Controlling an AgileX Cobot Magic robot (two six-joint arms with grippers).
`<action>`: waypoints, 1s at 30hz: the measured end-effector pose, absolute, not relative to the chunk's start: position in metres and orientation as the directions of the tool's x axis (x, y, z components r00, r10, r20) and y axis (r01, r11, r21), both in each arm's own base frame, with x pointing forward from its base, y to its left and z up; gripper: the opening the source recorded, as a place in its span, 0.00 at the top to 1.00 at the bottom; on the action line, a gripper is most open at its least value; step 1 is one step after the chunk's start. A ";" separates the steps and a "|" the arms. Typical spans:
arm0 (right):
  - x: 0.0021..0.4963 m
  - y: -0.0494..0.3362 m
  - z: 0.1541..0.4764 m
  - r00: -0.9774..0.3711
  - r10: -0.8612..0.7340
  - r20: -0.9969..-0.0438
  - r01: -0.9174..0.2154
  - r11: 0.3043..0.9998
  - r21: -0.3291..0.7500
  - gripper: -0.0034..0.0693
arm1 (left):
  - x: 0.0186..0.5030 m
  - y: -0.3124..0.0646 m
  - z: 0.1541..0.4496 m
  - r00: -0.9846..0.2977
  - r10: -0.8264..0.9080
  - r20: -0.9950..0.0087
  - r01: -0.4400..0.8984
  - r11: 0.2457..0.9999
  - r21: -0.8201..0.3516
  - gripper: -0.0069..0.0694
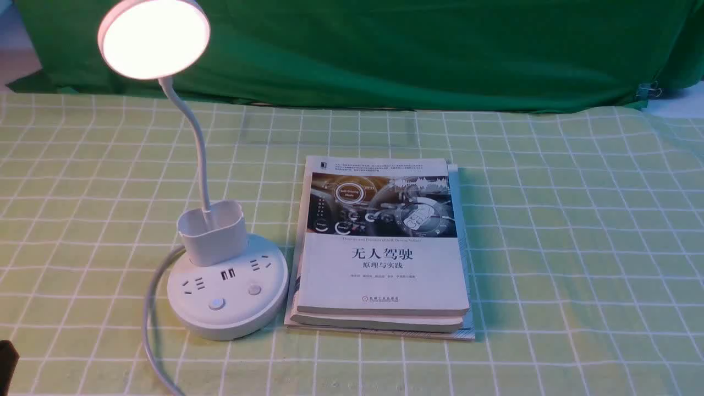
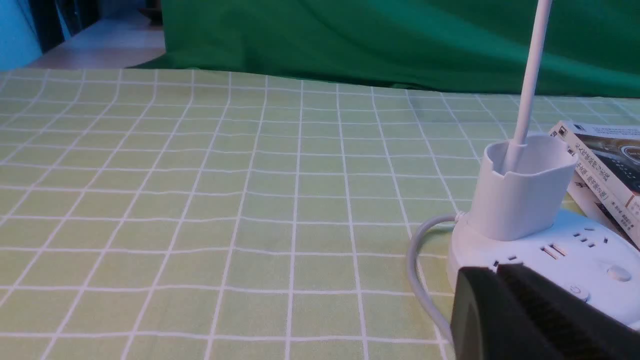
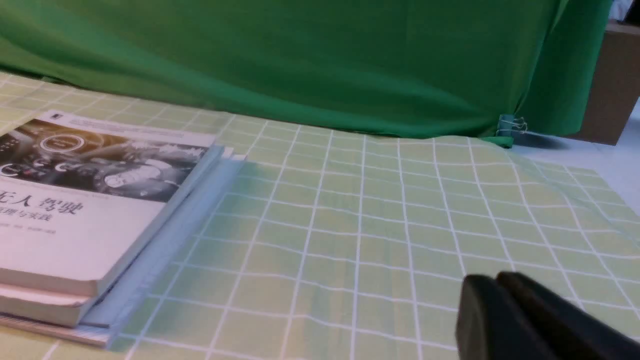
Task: Turn off the desk lamp on the green coffee tablecloth by hand.
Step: 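Press the power button on the round power strip under the lamp with the left gripper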
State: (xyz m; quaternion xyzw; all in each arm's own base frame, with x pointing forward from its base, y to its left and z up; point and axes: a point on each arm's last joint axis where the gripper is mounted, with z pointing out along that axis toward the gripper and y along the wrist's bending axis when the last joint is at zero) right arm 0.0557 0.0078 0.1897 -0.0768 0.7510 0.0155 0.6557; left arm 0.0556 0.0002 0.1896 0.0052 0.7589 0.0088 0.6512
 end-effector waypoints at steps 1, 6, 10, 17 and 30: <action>0.056 0.008 0.190 -0.128 -0.095 -0.987 -0.136 0.988 -0.077 0.91 | 0.056 0.000 0.190 -0.152 0.019 -0.988 -0.004 1.000 0.020 0.90; 0.056 0.008 0.190 -0.128 -0.095 -0.987 -0.136 0.988 -0.077 0.91 | 0.056 0.000 0.190 -0.152 0.019 -0.988 -0.004 1.000 0.020 0.90; 0.056 0.008 0.190 -0.128 -0.095 -0.987 -0.136 0.988 -0.077 0.91 | 0.056 0.000 0.190 -0.152 0.019 -0.988 -0.004 1.000 0.020 0.90; 0.056 0.008 0.190 -0.128 -0.095 -0.987 -0.136 0.988 -0.077 0.91 | 0.056 0.000 0.190 -0.145 0.018 -0.989 -0.004 1.000 0.019 0.90; 0.056 0.008 0.190 -0.128 -0.095 -0.987 -0.136 0.988 -0.077 0.91 | 0.055 0.004 0.218 0.154 -0.583 -0.797 0.054 0.811 -0.583 0.90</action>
